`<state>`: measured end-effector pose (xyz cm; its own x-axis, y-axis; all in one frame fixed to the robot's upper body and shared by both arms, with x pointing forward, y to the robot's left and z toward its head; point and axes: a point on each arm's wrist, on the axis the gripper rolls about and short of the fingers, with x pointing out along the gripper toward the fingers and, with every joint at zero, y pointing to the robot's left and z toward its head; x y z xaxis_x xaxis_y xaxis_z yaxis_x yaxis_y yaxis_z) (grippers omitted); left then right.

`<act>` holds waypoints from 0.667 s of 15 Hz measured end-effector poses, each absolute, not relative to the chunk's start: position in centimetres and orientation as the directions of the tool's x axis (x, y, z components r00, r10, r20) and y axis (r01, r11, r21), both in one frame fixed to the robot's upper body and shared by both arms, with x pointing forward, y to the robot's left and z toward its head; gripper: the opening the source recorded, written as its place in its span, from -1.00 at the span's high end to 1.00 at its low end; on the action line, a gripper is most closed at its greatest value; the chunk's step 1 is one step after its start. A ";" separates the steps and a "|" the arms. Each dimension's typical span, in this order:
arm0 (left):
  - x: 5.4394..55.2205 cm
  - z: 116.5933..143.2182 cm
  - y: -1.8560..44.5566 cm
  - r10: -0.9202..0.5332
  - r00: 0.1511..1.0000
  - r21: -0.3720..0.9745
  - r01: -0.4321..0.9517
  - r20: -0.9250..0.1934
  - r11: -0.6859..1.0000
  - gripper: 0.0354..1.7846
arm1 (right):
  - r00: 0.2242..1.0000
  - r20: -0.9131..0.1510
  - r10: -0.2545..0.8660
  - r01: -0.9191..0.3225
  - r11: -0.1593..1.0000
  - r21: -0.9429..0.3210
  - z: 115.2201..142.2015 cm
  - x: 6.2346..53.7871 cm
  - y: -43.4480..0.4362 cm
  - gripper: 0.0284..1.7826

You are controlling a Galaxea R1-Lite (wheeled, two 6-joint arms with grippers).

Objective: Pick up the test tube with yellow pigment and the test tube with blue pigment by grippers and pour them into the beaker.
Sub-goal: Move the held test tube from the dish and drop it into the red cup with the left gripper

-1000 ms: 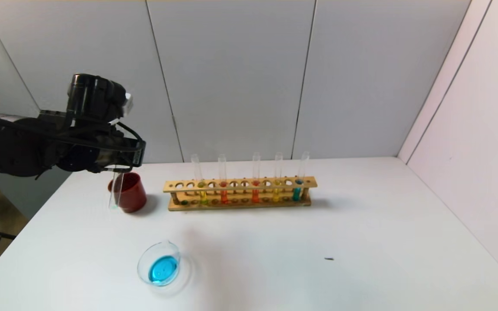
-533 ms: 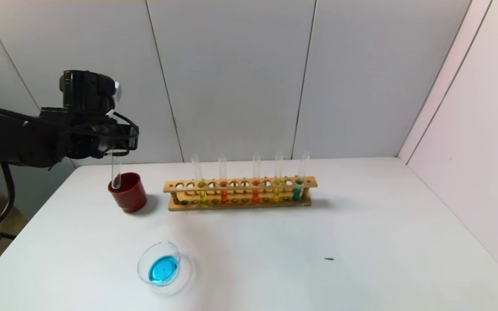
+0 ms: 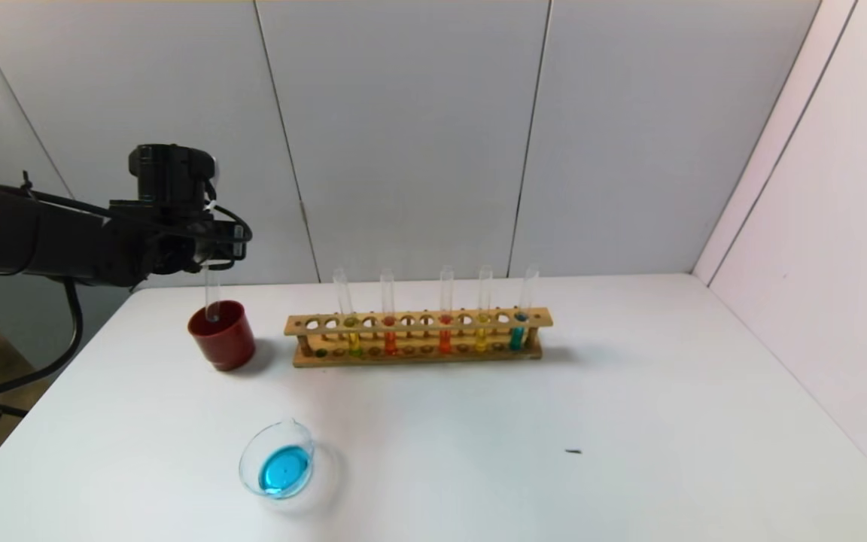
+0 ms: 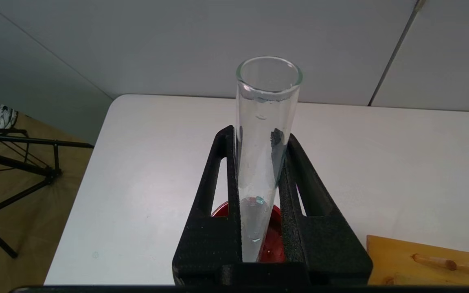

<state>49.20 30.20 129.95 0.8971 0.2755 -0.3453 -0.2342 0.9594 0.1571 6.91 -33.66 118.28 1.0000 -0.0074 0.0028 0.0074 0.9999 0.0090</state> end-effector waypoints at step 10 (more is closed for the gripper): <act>50.9 126.6 30.7 0.285 0.885 0.148 -0.247 -0.368 0.958 0.68 | 1.000 0.003 -0.007 0.007 1.000 0.009 118.3 6.9 -33.7 -0.91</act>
